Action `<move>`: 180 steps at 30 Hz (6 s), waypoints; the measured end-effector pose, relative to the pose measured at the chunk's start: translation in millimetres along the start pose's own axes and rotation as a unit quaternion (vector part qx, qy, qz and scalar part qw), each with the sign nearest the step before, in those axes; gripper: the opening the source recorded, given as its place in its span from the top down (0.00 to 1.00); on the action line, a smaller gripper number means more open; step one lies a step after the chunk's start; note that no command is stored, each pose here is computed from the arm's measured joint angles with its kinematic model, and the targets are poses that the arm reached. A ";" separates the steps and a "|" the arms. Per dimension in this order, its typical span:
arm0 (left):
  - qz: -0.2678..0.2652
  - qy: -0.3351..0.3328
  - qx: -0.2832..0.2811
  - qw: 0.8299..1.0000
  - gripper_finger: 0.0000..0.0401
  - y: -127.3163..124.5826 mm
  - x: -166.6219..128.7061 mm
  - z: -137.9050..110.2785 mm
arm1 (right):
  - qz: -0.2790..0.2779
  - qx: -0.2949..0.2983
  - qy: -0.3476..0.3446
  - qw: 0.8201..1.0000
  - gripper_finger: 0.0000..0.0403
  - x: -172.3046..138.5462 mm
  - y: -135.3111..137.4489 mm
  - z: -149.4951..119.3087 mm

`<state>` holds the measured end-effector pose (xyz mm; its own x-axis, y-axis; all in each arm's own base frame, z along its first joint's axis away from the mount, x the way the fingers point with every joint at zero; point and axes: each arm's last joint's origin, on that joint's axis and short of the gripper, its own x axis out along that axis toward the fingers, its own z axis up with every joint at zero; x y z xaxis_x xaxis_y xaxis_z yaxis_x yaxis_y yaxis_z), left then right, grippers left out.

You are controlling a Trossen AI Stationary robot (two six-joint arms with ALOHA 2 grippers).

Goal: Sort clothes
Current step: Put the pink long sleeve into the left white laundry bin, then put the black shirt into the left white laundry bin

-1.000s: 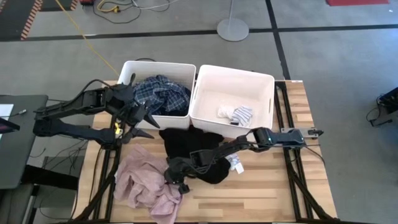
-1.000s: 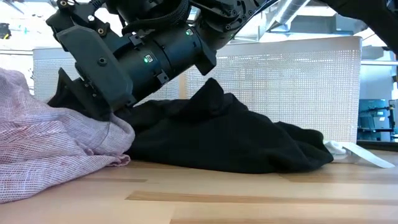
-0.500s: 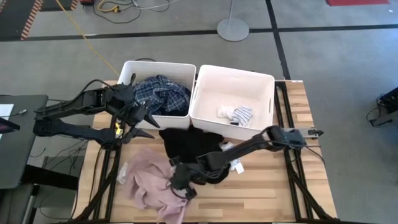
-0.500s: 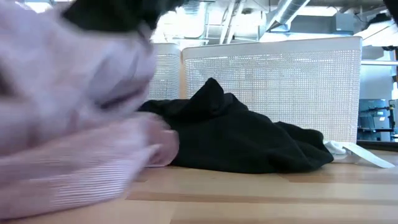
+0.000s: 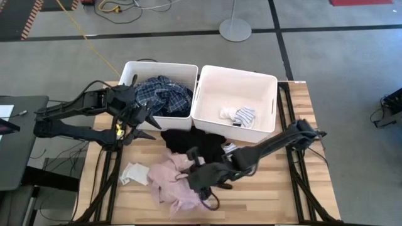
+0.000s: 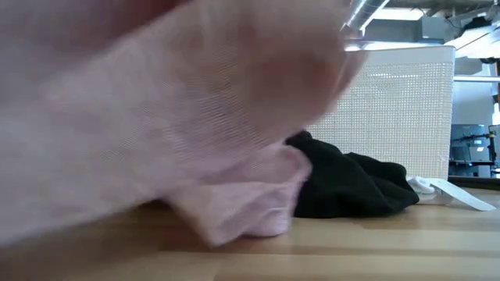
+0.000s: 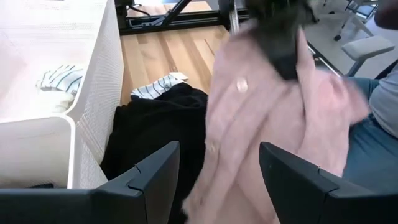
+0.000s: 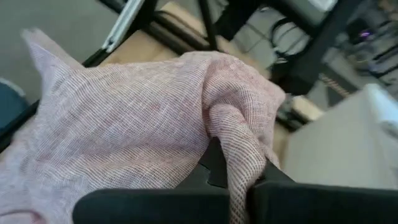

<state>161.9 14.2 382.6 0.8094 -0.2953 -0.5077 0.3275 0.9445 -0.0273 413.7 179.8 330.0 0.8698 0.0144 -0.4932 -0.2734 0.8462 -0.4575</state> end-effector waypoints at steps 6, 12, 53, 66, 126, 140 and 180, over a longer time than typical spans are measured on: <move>0.000 0.001 0.007 1.000 0.46 0.0 0.0 -0.2 | -0.059 0.001 -0.009 0.998 0.99 -40.2 -16.5 13.4; -0.011 -0.026 0.031 0.999 0.46 -4.9 2.2 6.6 | -0.113 -0.001 -0.009 0.994 0.99 -70.1 -34.8 18.7; 0.002 -0.148 0.186 0.971 0.57 -9.2 154.1 54.7 | -0.173 -0.020 0.053 0.983 0.98 -111.0 -36.4 14.0; 0.080 -0.183 0.243 0.949 0.96 -13.2 111.4 66.1 | -0.176 0.011 0.059 0.983 0.91 -119.8 -40.8 10.9; 0.503 0.318 0.020 0.804 0.95 146.7 35.9 -14.4 | -0.122 0.103 0.029 0.987 0.60 -171.7 51.1 14.7; 0.433 0.334 -0.043 0.836 0.80 165.4 60.5 -35.7 | -0.127 0.117 0.108 0.979 0.49 -125.1 64.3 -34.3; 0.160 -0.068 0.024 0.984 0.37 -5.0 -50.2 23.9 | -0.047 0.220 0.127 0.966 0.16 44.5 38.2 -192.9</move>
<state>131.3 20.8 428.8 0.9317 -0.0035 -0.3631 0.0653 0.9853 0.1578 362.7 109.9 147.8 0.7384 -0.1568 -0.6559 0.0508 0.9828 -0.1777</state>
